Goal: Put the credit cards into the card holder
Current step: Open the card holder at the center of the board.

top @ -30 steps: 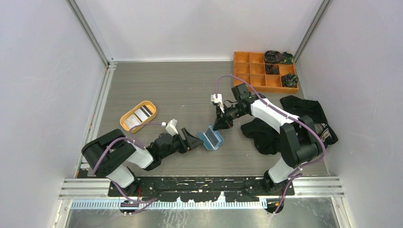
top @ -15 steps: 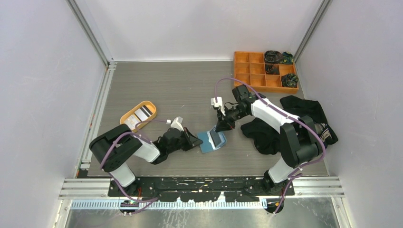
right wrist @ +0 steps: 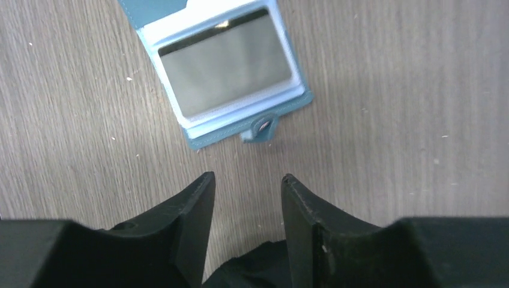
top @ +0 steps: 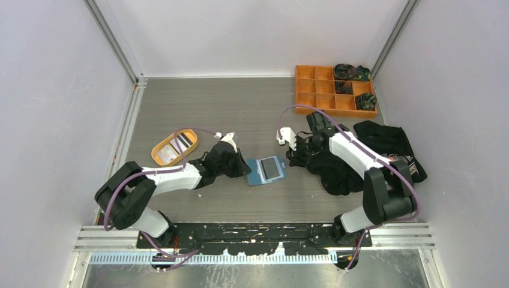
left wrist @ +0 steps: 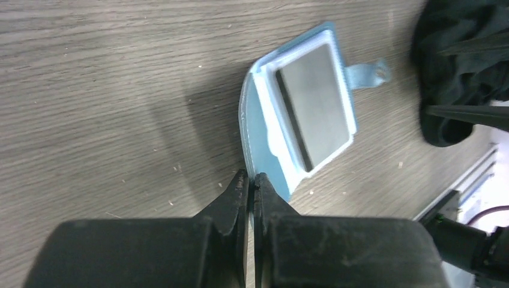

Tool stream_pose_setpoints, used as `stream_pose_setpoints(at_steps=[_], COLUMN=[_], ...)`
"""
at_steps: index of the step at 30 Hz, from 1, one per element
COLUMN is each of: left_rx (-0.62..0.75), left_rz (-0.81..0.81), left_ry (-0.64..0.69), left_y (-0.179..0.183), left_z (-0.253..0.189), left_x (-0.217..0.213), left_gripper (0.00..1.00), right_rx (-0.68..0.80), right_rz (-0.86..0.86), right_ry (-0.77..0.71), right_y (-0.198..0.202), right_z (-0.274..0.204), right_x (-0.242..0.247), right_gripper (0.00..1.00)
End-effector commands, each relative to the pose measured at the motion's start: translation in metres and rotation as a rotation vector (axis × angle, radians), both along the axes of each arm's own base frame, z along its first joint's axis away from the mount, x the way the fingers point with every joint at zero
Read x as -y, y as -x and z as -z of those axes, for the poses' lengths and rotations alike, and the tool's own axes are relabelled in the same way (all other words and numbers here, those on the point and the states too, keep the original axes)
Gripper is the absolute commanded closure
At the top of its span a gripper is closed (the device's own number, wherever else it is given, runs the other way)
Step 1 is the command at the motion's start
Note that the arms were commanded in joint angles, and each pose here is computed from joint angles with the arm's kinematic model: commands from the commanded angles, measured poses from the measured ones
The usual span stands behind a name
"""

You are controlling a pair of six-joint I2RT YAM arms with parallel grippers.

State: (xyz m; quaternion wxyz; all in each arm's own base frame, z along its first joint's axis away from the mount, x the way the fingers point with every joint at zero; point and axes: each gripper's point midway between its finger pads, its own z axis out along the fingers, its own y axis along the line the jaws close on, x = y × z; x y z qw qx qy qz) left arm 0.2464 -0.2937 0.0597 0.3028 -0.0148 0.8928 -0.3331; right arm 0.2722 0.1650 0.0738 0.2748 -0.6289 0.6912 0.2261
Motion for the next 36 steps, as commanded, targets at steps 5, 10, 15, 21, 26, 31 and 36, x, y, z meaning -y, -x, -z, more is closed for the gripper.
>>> stream_pose_setpoints(at_steps=[5, 10, 15, 21, 26, 31, 36], left_rx=[-0.1, -0.121, -0.124, -0.098, -0.046, 0.058, 0.2], left_rz=[0.122, 0.126, 0.125, 0.115, 0.1, 0.079, 0.087], left_ry=[-0.147, -0.198, -0.186, -0.173, -0.148, -0.065, 0.135], left_y=[0.011, 0.009, 0.008, 0.007, 0.007, 0.01, 0.022], left_z=[0.031, 0.03, 0.028, 0.016, -0.003, -0.045, -0.105], left_x=[-0.007, -0.013, -0.012, -0.013, -0.018, -0.024, -0.022], left_gripper=[1.0, 0.95, 0.85, 0.8, 0.73, 0.68, 0.61], right_rx=[0.153, 0.103, 0.022, -0.018, -0.03, -0.056, -0.108], right_rz=[-0.266, -0.307, -0.253, -0.24, -0.241, -0.219, -0.141], right_ry=[-0.387, -0.353, -0.17, 0.032, 0.052, 0.072, 0.045], right_y=[0.051, 0.055, 0.042, 0.032, 0.033, 0.033, 0.029], right_z=[-0.073, -0.048, -0.009, 0.024, 0.025, 0.026, 0.017], right_x=[-0.042, -0.048, -0.041, -0.025, -0.025, -0.028, -0.037], right_gripper=[0.31, 0.38, 0.53, 0.7, 0.74, 0.81, 0.89])
